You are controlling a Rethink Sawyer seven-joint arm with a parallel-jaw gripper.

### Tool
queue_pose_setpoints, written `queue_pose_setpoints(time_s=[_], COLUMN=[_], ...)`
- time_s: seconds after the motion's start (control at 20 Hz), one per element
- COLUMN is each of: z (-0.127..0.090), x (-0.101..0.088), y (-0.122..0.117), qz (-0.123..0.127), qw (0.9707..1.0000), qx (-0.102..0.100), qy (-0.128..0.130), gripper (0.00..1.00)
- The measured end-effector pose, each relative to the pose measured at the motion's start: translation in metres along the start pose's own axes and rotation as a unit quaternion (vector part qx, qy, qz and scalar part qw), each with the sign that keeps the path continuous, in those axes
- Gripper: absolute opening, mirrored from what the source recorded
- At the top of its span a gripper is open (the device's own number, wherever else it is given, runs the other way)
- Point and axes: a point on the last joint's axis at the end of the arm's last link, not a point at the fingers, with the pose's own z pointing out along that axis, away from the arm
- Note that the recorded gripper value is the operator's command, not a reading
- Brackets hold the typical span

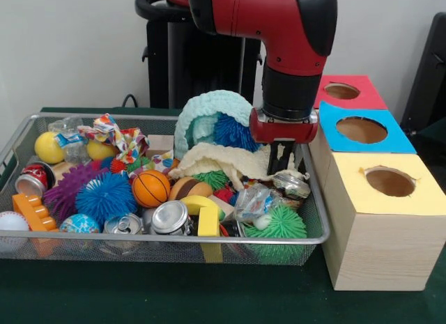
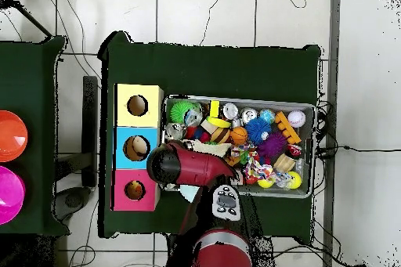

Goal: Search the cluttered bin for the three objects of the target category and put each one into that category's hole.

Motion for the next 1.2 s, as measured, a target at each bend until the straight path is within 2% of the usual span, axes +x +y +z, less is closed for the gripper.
queue_pose_setpoints(time_s=[0.25, 0.6, 0.9, 1.05, 1.2], z=[0.004, 0.012, 0.016, 0.019, 0.032], x=[-0.001, 0.002, -0.003, -0.003, 0.005], y=[-0.005, -0.019, -0.026, -0.034, -0.047], qz=[0.008, 0.02, 0.024, 0.03, 0.043], qw=[0.9999, 0.9997, 0.9991, 0.9988, 0.9986], qx=[0.003, 0.006, 0.014, 0.016, 0.016], qy=[-0.009, -0.01, -0.033, -0.036, -0.028], gripper=[0.0, 0.0, 0.0, 0.0, 0.0])
